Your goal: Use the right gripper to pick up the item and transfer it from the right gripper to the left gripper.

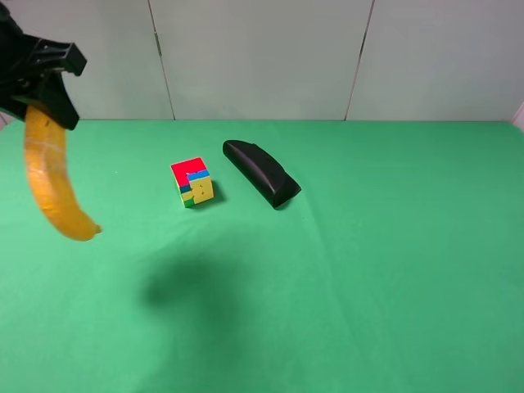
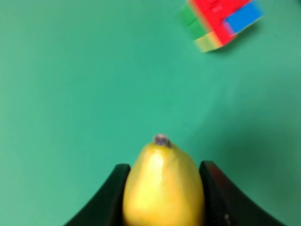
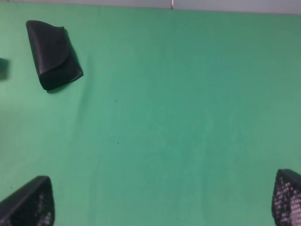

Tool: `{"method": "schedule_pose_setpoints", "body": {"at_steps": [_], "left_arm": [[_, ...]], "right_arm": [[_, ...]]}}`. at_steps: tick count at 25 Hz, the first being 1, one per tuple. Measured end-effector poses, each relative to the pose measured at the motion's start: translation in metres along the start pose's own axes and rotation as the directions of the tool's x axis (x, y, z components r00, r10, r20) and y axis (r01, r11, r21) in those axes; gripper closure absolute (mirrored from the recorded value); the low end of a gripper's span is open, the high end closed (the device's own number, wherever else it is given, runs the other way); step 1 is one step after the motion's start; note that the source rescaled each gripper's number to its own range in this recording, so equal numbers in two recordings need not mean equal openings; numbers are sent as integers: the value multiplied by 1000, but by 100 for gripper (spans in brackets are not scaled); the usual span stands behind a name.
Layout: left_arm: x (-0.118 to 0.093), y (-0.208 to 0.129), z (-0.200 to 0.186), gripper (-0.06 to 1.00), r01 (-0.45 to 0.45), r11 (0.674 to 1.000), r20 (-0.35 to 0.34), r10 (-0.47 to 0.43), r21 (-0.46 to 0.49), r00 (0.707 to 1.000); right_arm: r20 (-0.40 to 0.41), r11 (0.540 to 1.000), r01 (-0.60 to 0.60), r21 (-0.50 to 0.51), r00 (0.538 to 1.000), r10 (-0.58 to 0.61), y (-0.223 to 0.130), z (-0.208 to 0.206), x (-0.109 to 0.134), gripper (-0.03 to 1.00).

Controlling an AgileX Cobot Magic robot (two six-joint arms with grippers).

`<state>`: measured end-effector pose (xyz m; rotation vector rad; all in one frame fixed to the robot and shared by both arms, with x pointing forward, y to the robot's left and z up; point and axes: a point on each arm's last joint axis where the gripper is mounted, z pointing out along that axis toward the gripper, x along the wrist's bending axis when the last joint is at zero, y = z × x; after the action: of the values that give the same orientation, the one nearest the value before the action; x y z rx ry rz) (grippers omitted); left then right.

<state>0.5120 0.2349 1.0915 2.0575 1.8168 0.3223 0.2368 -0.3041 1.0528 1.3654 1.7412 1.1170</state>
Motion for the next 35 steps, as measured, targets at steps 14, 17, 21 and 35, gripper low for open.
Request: {"method": "schedule_pose_setpoints", "body": {"at_steps": [14,17,21,35], "left_arm": [[30,25,82,94,43,977,-79,-27,208,997],[30,38,99,94,37,973,-72,-21,228,997],[30,52,124,94,29,962,-59,-14,270,998],[29,73,189,94,37,914,-22,-30,404,999]], "right_arm": [[0,1000,0,-1,1000,0,0,0,0,-3],[0,1000,0,-1,1000,0,0,0,0,-3],[0,1000,0,-1,1000,0,0,0,0,-3],[0,1000,0,-1,1000,0,0,0,0,-3]]}}
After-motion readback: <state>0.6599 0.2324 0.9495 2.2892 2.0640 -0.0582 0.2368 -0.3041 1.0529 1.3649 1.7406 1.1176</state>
